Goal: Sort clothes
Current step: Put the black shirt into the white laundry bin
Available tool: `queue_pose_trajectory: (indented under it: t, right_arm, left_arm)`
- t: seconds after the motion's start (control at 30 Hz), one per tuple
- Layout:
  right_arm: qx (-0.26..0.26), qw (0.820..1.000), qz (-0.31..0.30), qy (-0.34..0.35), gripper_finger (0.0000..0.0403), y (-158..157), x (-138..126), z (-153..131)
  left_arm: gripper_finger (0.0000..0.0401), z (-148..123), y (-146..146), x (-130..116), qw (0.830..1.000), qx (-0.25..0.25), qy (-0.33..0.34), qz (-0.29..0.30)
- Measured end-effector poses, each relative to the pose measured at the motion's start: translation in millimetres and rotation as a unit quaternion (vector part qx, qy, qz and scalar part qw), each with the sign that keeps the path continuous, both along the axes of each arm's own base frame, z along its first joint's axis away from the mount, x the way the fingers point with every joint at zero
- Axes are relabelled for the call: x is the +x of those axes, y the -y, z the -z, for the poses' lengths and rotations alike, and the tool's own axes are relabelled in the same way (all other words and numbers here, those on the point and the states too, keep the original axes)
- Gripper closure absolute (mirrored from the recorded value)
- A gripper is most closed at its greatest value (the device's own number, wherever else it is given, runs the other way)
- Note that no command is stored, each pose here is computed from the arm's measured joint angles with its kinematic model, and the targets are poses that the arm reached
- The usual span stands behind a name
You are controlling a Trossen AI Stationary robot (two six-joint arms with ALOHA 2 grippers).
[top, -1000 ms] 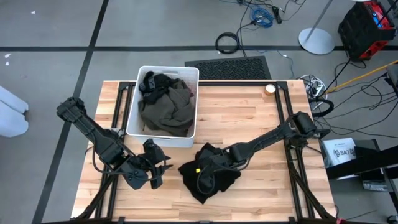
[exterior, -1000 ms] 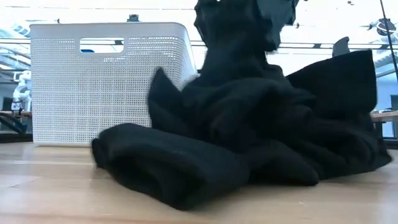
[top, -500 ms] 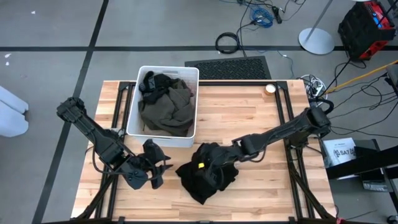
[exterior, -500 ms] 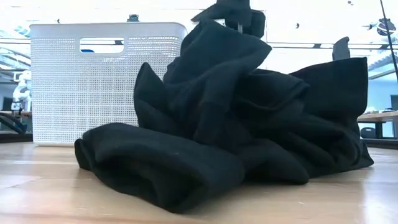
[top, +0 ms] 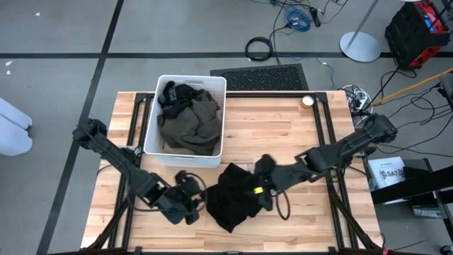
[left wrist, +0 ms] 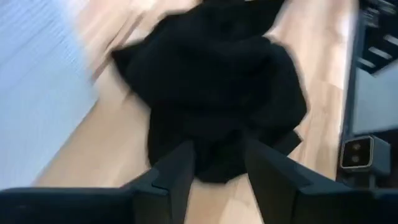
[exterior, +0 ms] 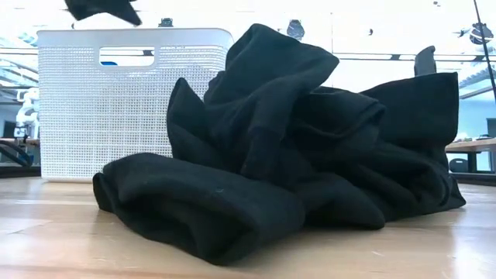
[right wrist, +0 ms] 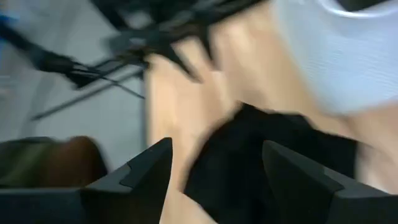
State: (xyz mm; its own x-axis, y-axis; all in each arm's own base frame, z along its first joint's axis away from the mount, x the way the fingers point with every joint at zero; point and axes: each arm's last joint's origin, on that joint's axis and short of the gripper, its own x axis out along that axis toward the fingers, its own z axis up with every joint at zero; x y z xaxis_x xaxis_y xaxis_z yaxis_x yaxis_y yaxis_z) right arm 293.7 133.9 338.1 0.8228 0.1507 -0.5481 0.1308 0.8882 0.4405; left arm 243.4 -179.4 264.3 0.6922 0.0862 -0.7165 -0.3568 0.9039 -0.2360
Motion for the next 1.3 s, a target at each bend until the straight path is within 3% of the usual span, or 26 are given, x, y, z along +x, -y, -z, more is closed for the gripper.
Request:
queue_pose_trajectory:
  t: [0.17, 0.3, 0.43, 0.53, 0.83, 0.97, 1.3]
  right_arm:
    - [-0.05, 0.996, 0.06, -0.05, 0.0166, -1, -28, 1]
    - [-0.064, 0.993, 0.075, -0.059, 0.0166, -8, -35, 4]
    - [-0.066, 0.994, 0.069, -0.06, 0.0169, -13, -37, 5]
    - [-0.077, 0.993, 0.075, -0.057, 0.0176, -14, -38, 5]
    - [-0.099, 0.99, 0.072, -0.071, 0.019, -17, -44, 8]
    - [-0.1, 0.99, 0.072, -0.072, 0.019, -17, -44, 8]
    - [-0.119, 0.986, 0.089, -0.069, 0.019, -15, -45, 9]
  left_arm:
    - [0.025, -19, 1, 24, 0.986, 0.095, 0.068, 0.122]
    - [0.025, -47, -15, 48, 0.978, 0.086, 0.136, 0.132]
    - [0.025, -47, -38, 73, 0.982, 0.019, 0.149, 0.115]
    - [0.025, -33, -50, 88, 0.988, -0.03, 0.129, 0.081]
    - [0.0251, 24, -46, 111, 0.995, -0.026, 0.026, 0.098]
    - [0.0251, 44, -45, 108, 0.993, -0.025, -0.041, 0.104]
    - [0.0251, 55, -26, 79, 0.981, -0.031, -0.159, 0.106]
